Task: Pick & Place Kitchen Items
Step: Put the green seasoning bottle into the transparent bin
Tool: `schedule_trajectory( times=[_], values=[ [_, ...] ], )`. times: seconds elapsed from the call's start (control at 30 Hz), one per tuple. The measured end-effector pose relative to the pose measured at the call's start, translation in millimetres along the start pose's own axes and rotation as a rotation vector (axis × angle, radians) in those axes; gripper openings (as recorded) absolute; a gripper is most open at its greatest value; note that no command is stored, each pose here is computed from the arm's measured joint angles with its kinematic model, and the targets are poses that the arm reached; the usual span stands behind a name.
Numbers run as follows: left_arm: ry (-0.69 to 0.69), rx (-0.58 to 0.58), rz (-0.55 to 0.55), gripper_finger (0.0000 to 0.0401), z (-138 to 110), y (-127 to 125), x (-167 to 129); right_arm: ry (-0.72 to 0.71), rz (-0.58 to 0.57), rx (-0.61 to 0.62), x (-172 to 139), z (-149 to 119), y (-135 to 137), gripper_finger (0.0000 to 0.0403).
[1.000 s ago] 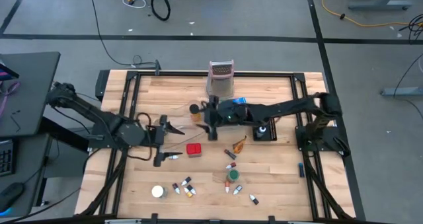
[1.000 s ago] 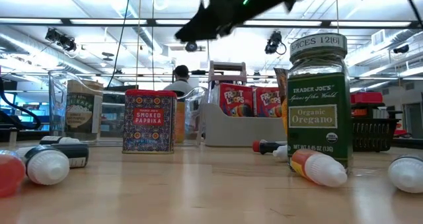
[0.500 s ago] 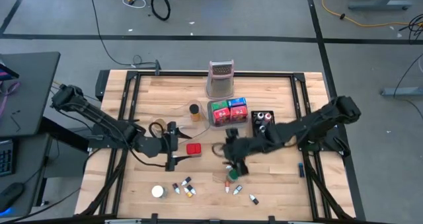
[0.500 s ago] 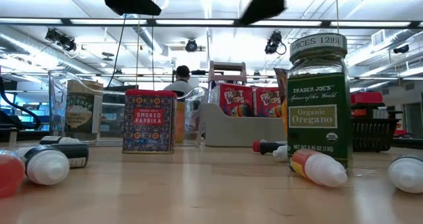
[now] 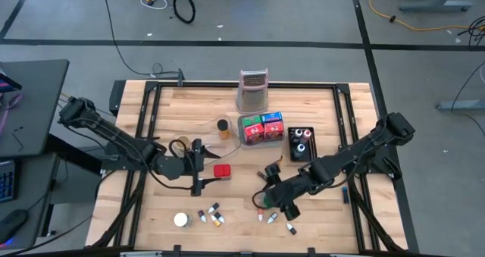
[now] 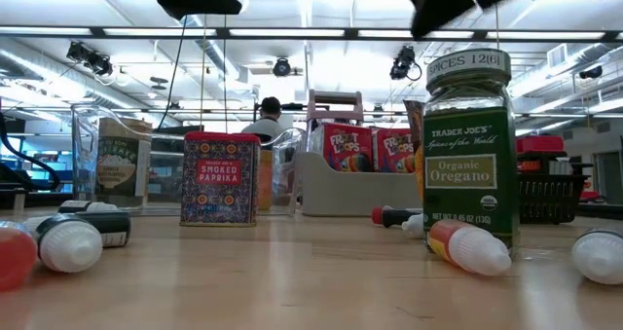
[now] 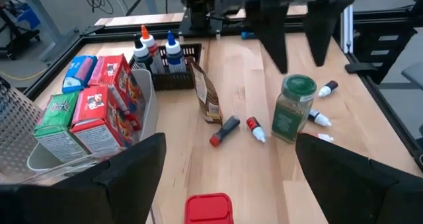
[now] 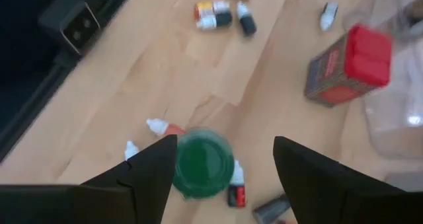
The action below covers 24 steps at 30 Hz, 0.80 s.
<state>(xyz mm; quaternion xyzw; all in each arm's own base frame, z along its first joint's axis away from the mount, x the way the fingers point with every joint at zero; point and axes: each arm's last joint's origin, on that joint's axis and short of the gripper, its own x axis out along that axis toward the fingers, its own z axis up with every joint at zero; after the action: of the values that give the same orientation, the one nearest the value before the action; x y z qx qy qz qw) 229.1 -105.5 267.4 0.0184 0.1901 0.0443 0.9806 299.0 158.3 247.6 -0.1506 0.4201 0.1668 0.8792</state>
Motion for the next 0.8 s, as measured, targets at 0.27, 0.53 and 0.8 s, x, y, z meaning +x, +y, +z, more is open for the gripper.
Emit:
schedule_trajectory(
  times=[0.27, 0.53, 0.8],
  values=[
    [0.003, 0.000, -0.010, 0.0346, -0.1, -0.3, 0.0, -0.072, 0.111, 0.019, 18.8, -16.1, 5.8, 0.0261],
    [0.003, 0.001, -0.011, 0.0346, -0.2, -0.3, 0.0, -0.134, 0.110, 0.022, 29.5, -26.8, 6.6, 0.0261],
    [0.002, 0.000, -0.011, 0.0346, -0.1, -0.2, -0.2, -0.198, 0.087, -0.029, 30.1, -23.2, 5.9, 0.0261]
  ],
)
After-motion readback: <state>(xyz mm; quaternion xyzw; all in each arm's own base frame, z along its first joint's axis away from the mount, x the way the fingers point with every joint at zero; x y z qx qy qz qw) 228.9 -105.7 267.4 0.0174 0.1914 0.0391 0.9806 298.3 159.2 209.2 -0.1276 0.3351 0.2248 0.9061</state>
